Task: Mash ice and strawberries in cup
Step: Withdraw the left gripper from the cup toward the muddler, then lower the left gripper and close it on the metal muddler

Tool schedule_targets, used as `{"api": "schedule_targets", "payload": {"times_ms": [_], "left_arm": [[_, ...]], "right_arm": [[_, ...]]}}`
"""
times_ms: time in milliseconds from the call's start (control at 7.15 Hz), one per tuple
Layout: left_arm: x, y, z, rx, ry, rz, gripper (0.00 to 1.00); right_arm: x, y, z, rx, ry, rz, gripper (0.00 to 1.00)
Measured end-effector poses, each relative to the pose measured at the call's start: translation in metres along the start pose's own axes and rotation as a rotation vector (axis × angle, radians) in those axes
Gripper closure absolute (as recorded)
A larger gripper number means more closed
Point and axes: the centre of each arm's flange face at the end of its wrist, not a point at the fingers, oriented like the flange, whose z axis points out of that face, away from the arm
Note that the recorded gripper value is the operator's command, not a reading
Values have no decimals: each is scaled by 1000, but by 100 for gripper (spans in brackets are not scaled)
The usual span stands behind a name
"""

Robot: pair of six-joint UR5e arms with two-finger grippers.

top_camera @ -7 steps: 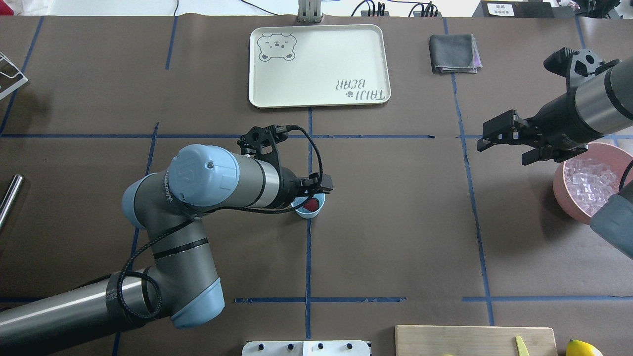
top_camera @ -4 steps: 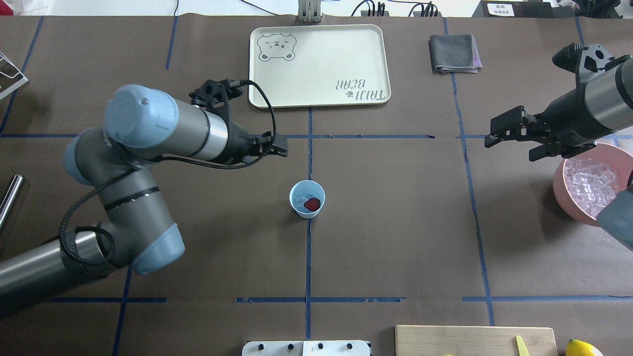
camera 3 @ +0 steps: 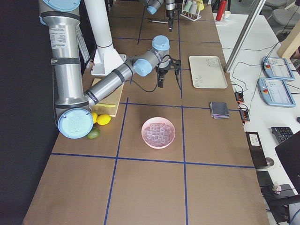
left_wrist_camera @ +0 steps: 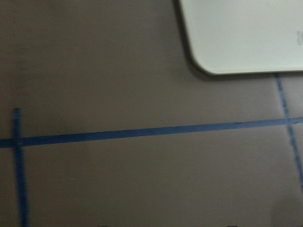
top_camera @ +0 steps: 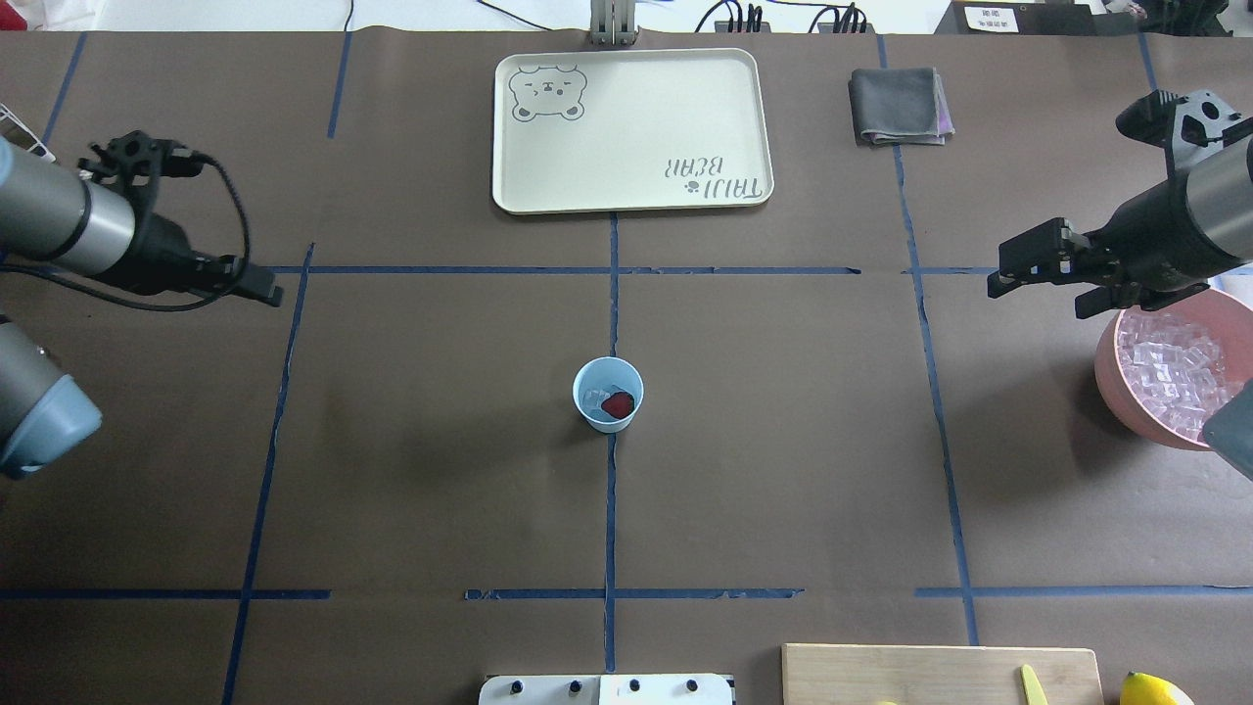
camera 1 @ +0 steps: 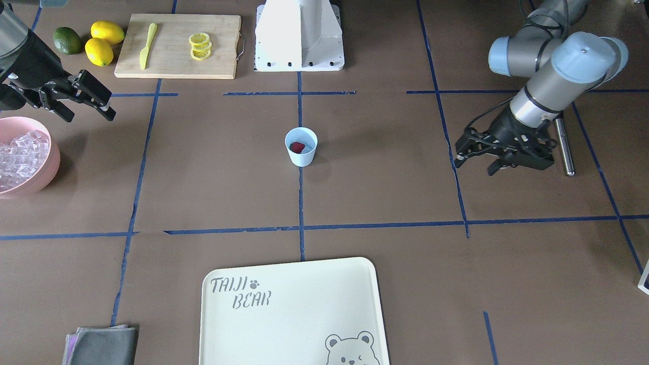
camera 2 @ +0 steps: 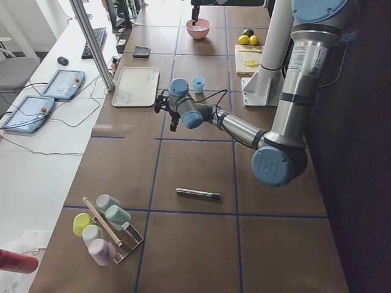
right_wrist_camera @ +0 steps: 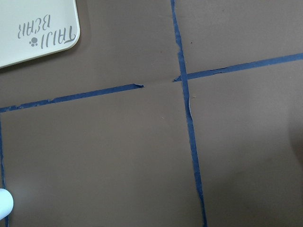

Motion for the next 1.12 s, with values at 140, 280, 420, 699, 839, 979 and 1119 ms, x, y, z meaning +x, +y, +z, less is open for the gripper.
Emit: {"api": "schedule_targets", "payload": {"times_ms": [140, 280, 420, 699, 839, 979, 1119], "left_arm": [[-45, 18, 1, -35, -55, 4, 13], [-76, 29, 1, -71, -98, -19, 13], [-104, 38, -2, -102, -137, -29, 13], [-161, 54, -4, -190, -198, -40, 13], [-185, 61, 4, -247, -191, -74, 13], [-204, 67, 16, -297, -165, -110, 13], [-214, 70, 26, -332, -136, -135, 13]], "right_arm": [[1, 0, 0, 1, 1, 0, 0], [2, -1, -1, 3, 1, 3, 0], [4, -3, -4, 9, 2, 4, 0], [12, -5, -5, 12, 10, -8, 0], [15, -5, -5, 11, 14, -13, 0], [16, -5, -4, 11, 18, -14, 0], [17, -6, -3, 14, 21, -14, 0]]}}
